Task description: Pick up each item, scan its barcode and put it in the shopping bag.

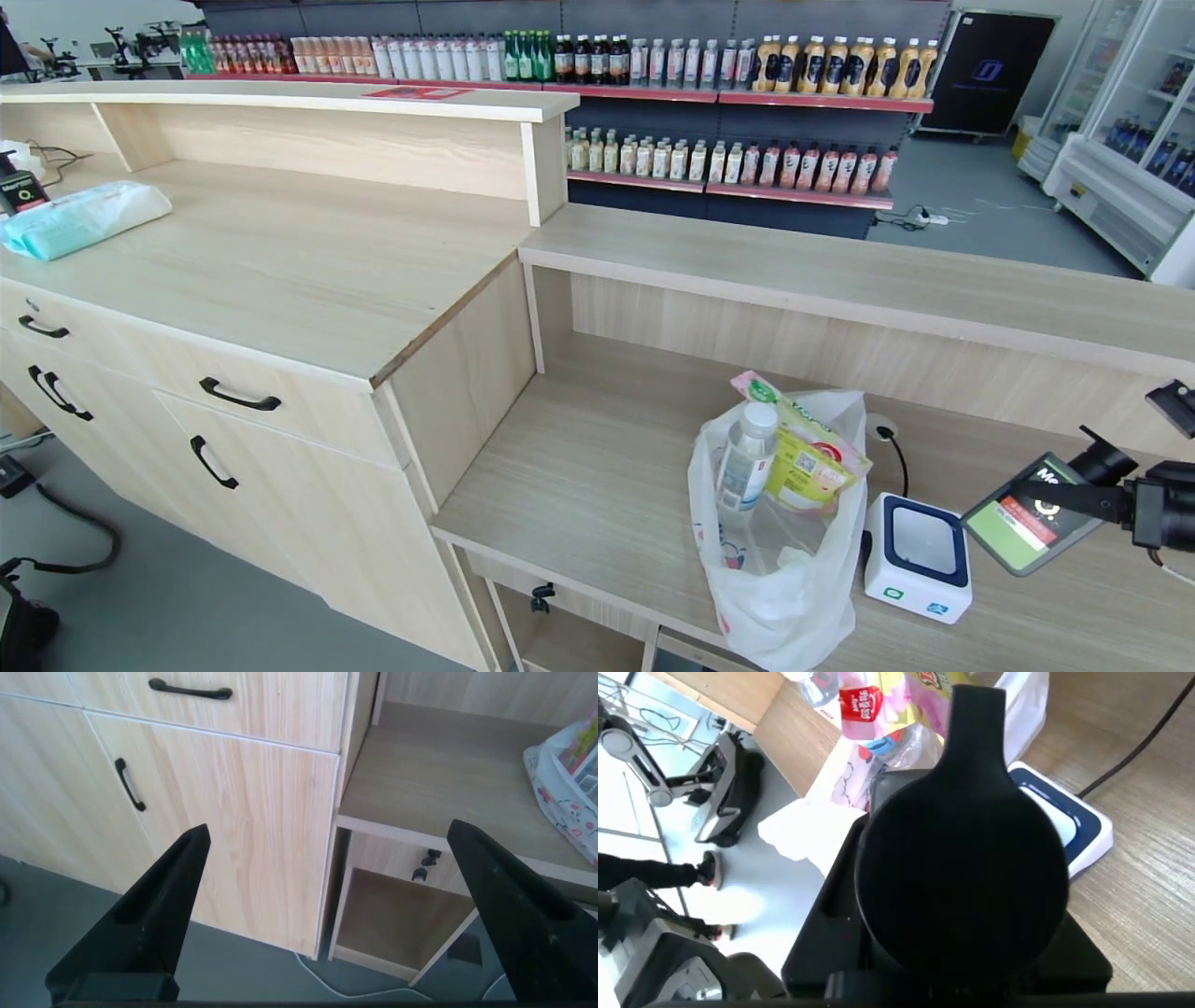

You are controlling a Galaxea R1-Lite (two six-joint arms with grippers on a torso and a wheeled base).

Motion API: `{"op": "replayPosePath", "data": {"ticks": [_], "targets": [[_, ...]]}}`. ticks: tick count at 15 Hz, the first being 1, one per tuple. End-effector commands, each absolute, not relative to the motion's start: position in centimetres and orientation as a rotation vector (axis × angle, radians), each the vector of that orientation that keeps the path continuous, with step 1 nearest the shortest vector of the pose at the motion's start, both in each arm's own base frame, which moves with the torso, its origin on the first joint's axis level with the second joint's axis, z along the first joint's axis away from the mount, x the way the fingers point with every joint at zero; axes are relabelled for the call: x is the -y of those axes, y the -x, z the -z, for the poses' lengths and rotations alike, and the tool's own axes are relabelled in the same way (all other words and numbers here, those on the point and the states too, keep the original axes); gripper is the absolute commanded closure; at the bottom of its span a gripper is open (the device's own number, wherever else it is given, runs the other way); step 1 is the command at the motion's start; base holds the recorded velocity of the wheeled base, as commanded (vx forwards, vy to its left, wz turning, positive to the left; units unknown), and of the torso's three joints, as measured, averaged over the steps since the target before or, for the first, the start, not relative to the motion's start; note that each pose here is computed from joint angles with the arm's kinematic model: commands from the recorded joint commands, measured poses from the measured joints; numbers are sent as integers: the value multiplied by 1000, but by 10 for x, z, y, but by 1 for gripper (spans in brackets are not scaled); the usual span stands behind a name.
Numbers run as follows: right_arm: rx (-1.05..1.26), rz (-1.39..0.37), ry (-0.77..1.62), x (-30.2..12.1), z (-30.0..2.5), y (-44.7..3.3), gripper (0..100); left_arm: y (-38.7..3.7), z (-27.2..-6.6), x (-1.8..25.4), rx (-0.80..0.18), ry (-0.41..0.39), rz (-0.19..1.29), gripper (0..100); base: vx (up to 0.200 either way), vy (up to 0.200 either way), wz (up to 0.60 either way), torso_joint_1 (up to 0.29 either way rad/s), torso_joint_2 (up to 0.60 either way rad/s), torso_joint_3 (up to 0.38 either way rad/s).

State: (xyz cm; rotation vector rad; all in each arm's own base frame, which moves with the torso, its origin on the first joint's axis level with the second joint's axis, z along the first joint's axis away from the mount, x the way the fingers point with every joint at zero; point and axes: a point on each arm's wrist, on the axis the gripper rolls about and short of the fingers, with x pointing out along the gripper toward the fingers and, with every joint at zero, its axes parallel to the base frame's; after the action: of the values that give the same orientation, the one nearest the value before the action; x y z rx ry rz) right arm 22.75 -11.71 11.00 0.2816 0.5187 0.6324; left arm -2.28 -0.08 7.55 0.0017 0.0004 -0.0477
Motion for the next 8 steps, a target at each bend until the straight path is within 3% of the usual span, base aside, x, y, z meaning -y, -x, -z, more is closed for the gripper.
{"op": "replayPosePath", "data": {"ticks": [1,8], "targets": [[-537,-646,-289,116,-102,-231,100,23,-76,1,-1,-2,48,0,0,0,0,0,0,0],[-533,-661,-270,115,-100,-234,100,23,-76,1,-1,-2,48,0,0,0,0,0,0,0]]}}
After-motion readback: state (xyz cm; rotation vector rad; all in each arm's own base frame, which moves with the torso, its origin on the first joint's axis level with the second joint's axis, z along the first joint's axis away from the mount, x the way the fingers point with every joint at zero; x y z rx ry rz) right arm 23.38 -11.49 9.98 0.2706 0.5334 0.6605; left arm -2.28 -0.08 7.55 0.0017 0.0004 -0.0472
